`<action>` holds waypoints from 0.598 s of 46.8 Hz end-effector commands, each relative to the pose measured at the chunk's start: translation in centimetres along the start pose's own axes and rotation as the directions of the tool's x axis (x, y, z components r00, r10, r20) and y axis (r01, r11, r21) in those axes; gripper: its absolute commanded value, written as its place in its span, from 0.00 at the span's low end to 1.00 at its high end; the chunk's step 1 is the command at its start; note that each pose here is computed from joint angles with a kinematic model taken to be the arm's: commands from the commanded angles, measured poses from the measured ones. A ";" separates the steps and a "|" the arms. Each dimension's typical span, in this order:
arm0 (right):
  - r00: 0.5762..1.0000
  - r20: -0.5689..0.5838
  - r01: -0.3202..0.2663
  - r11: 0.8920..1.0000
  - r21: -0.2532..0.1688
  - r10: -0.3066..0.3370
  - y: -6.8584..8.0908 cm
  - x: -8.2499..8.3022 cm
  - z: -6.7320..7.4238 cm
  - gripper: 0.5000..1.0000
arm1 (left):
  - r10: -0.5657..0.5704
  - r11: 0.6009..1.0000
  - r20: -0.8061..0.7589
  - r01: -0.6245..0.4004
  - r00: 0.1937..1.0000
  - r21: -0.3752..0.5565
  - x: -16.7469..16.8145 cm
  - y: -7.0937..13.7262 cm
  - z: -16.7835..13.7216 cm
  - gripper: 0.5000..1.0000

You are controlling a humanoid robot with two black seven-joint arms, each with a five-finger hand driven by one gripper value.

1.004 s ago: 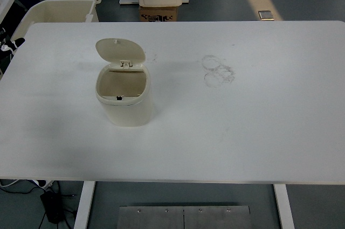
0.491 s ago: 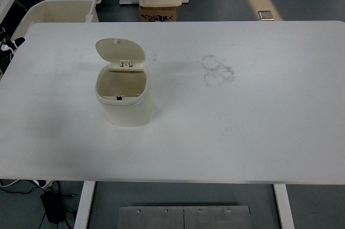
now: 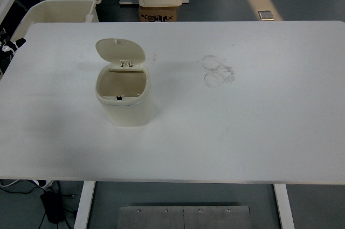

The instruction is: Close trash bin

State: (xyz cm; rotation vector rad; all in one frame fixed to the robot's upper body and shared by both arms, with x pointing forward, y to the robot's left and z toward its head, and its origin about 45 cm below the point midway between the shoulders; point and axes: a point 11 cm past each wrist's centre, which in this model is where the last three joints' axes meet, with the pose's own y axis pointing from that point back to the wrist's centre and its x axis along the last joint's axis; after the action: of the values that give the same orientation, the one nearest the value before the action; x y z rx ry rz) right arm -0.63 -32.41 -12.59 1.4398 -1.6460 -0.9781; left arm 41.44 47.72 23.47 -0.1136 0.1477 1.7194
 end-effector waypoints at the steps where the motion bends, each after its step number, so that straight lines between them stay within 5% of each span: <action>1: 1.000 0.000 0.000 1.000 0.000 0.000 0.0 0.0 0.0 0.98 | 0.004 1.000 0.003 -0.004 1.000 0.001 0.1 0.0 0.1 1.00; 12: 1.000 0.000 0.000 1.000 0.000 0.000 0.0 0.0 0.0 0.98 | 0.023 0.990 0.023 -0.026 0.999 0.138 -1.6 -1.5 0.9 1.00; 28: 1.000 0.000 0.000 1.000 0.000 0.000 0.0 0.0 0.0 0.98 | -0.164 0.967 0.072 0.146 0.984 0.208 -9.9 -2.8 7.7 1.00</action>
State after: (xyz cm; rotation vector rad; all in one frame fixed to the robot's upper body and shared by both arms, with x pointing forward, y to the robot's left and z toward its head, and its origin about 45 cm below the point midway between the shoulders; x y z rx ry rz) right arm -0.60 -32.41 -12.59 1.4399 -1.6459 -0.9780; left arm 45.30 41.22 31.45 0.0586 0.2499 1.5863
